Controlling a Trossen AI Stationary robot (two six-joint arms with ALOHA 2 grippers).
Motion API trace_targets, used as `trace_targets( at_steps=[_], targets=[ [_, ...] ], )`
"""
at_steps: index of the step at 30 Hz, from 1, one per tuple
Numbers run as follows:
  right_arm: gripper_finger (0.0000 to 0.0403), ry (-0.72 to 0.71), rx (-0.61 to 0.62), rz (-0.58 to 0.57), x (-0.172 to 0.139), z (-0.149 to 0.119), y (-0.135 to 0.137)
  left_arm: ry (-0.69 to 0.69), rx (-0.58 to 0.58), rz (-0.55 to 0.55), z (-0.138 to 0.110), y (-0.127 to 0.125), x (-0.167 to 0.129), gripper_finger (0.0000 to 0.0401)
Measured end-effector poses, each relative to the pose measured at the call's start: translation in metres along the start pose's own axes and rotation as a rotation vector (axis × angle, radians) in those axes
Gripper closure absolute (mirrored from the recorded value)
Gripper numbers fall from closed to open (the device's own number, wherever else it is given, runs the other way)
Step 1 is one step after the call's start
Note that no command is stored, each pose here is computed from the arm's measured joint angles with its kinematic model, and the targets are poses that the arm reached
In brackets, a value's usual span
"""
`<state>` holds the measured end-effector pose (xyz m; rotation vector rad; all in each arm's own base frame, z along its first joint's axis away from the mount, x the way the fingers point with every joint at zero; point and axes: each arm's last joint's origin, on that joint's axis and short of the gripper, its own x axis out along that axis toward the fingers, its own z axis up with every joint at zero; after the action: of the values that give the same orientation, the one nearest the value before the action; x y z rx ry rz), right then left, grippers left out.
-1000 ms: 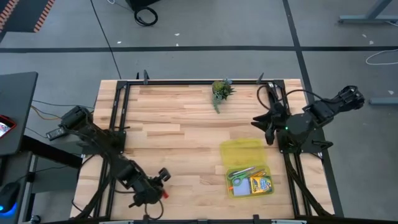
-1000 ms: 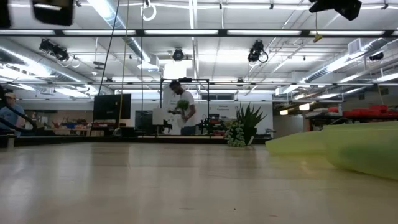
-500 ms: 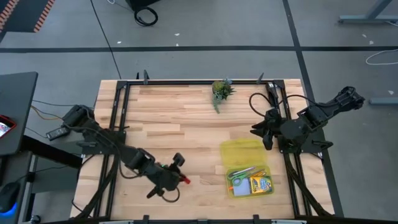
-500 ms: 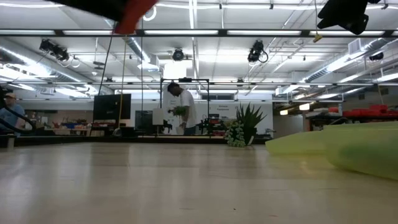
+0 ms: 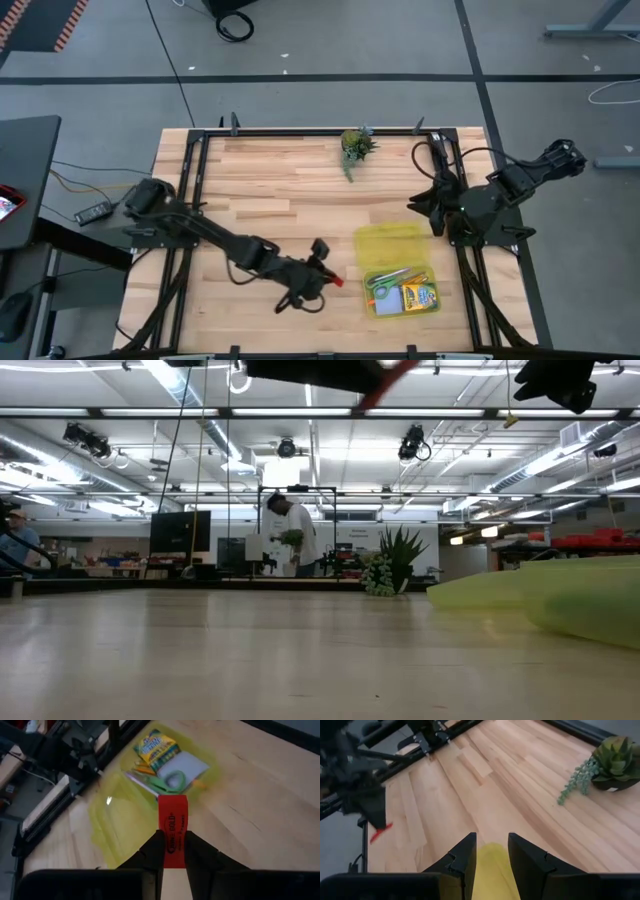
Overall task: Pack school essentials
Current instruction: Put the red eraser into the yellow supply box
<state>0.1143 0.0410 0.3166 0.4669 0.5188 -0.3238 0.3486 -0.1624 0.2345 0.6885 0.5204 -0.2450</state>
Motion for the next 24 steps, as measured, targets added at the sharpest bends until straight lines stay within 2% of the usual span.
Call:
trace_targets(
  at_steps=[16, 24],
  targets=[
    [0.0283, -0.031, -0.022, 0.006, -0.006, 0.002, -0.004, -0.09, 0.1, -0.028, 0.03, 0.023, 0.1, 0.0335],
    [0.0283, -0.058, -0.063, 0.025, -0.013, 0.01, -0.002, -0.14, 0.105, -0.05, 0.038, 0.02, 0.147, 0.0335]
  ],
)
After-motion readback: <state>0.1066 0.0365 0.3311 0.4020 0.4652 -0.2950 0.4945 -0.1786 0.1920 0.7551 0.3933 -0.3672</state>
